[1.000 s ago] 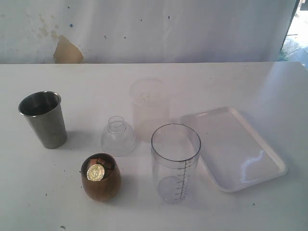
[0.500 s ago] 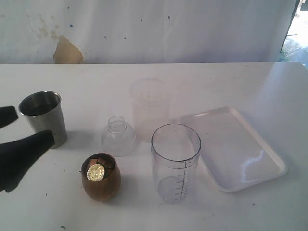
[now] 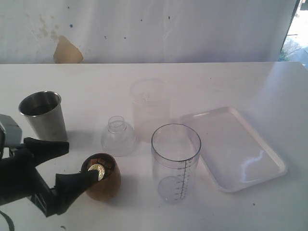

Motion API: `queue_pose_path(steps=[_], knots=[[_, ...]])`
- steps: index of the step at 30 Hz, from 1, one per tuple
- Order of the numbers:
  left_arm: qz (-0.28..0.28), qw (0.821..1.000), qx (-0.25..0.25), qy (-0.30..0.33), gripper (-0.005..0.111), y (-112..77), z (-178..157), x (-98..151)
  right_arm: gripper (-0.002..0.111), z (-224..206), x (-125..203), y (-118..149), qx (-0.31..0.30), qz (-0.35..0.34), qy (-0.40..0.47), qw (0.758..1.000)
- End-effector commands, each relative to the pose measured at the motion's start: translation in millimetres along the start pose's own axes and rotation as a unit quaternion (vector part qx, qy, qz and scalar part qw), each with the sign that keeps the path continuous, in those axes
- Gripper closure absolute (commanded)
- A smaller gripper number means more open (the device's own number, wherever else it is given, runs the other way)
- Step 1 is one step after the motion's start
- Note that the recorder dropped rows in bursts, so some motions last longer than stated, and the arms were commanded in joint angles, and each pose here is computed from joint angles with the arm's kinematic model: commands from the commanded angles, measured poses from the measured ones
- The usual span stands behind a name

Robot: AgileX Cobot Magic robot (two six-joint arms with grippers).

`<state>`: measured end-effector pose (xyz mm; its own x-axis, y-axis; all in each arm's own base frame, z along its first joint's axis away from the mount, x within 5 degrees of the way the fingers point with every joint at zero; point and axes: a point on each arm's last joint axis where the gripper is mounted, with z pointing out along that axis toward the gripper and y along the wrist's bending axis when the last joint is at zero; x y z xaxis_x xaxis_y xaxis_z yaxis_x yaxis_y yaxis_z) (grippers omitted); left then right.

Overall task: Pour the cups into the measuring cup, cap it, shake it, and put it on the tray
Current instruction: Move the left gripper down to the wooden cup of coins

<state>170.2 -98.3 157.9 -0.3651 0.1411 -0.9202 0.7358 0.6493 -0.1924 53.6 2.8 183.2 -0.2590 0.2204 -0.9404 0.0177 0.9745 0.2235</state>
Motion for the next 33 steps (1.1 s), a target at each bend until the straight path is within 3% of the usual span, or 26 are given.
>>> queue_pose_path(steps=[1, 6, 15, 19, 27, 33], knots=[[0.045, 0.999, 0.001, -0.005, 0.002, -3.0, 14.7, 7.5, 0.108, 0.1, 0.9, -0.9, 0.005, 0.000, -0.002, 1.000], [0.040, 0.999, 0.018, -0.004, 0.002, -3.1, 22.3, 14.8, 0.108, 0.1, 0.9, -0.9, 0.005, 0.000, -0.002, 1.000], [0.049, 0.998, 0.010, 0.041, 0.002, 14.5, 48.4, 20.8, 0.108, 0.1, 0.9, -0.9, 0.005, 0.000, -0.002, 1.000], [0.093, 0.993, 0.040, 0.056, 0.002, 14.9, 56.4, 23.7, 0.108, 0.1, 0.9, -0.9, 0.005, 0.000, -0.002, 1.000], [0.105, 0.989, 0.025, 0.098, 0.002, 24.1, 64.9, 31.7, 0.108, 0.1, 0.9, -0.9, 0.005, 0.000, -0.002, 1.000], [0.108, 0.990, 0.025, 0.093, 0.002, 27.9, 71.2, 28.9, 0.108, 0.1, 0.9, -0.9, 0.005, 0.000, -0.002, 1.000]])
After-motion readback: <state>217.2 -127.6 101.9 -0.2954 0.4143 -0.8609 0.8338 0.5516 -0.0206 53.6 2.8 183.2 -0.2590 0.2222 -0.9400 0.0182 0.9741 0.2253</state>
